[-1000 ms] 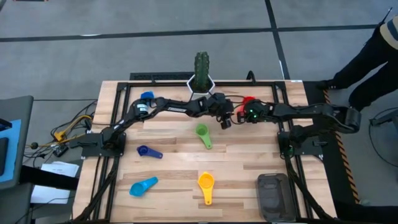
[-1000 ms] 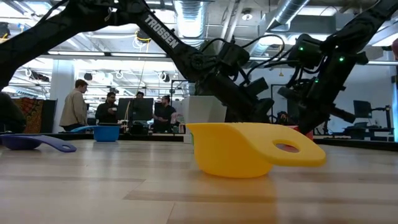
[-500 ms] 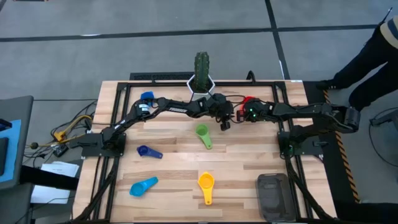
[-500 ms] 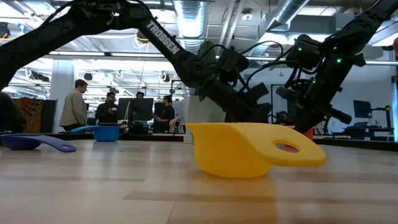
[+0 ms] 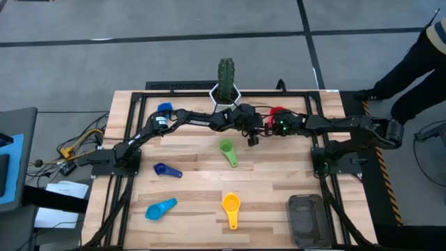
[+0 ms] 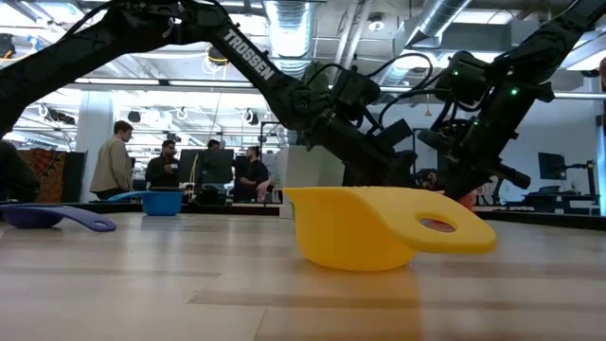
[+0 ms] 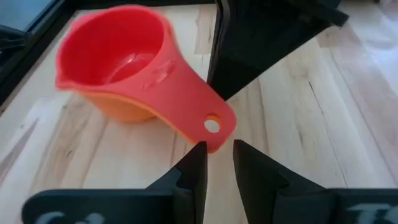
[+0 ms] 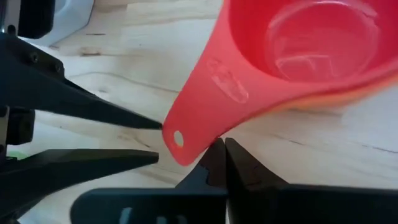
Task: Nest measuring cups in basket
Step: Stack the red measuring cup on top of the orange measuring cup, then stack the blue measuring cup on top of the red measuring cup
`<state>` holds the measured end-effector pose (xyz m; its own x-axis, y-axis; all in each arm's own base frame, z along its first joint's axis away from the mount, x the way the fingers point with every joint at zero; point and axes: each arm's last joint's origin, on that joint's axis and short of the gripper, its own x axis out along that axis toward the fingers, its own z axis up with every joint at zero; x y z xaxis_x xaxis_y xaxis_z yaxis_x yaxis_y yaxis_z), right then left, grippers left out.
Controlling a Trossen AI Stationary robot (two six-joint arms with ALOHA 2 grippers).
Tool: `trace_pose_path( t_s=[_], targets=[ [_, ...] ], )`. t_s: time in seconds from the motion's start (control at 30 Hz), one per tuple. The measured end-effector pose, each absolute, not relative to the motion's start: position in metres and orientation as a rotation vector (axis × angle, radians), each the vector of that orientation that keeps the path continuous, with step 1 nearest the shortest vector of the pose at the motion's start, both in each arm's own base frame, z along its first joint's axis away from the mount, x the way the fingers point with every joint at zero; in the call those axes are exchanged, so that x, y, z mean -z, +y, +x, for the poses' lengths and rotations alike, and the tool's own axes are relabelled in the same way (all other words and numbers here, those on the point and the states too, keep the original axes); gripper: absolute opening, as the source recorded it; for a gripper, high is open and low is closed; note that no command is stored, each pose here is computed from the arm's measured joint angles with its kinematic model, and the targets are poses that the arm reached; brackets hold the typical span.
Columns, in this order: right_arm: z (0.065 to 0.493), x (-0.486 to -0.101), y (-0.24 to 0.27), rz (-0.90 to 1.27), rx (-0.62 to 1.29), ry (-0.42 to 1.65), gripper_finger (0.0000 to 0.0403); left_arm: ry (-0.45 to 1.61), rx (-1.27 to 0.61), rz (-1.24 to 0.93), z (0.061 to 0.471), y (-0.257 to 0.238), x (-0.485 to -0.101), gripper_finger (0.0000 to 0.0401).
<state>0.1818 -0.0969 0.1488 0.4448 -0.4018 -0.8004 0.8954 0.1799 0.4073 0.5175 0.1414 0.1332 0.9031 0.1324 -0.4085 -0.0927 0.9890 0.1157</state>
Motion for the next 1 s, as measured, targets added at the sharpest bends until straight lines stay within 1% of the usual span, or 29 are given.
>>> trace_pose_path(
  t_s=[0.33,0.63,1.0],
  targets=[
    [0.18,-0.15,-0.092,1.008,0.984,0.622,0.0014,0.445,-0.139,0.081,0.516,0.141,-0.135,0.0068],
    [0.169,-0.166,-0.084,1.005,0.968,0.599,0.0061,0.473,-0.196,0.082,0.509,0.141,-0.162,0.0068],
    [0.156,-0.189,-0.078,0.999,0.928,0.486,0.0067,0.539,-0.286,-0.026,0.493,0.136,-0.202,0.0068]
  ],
)
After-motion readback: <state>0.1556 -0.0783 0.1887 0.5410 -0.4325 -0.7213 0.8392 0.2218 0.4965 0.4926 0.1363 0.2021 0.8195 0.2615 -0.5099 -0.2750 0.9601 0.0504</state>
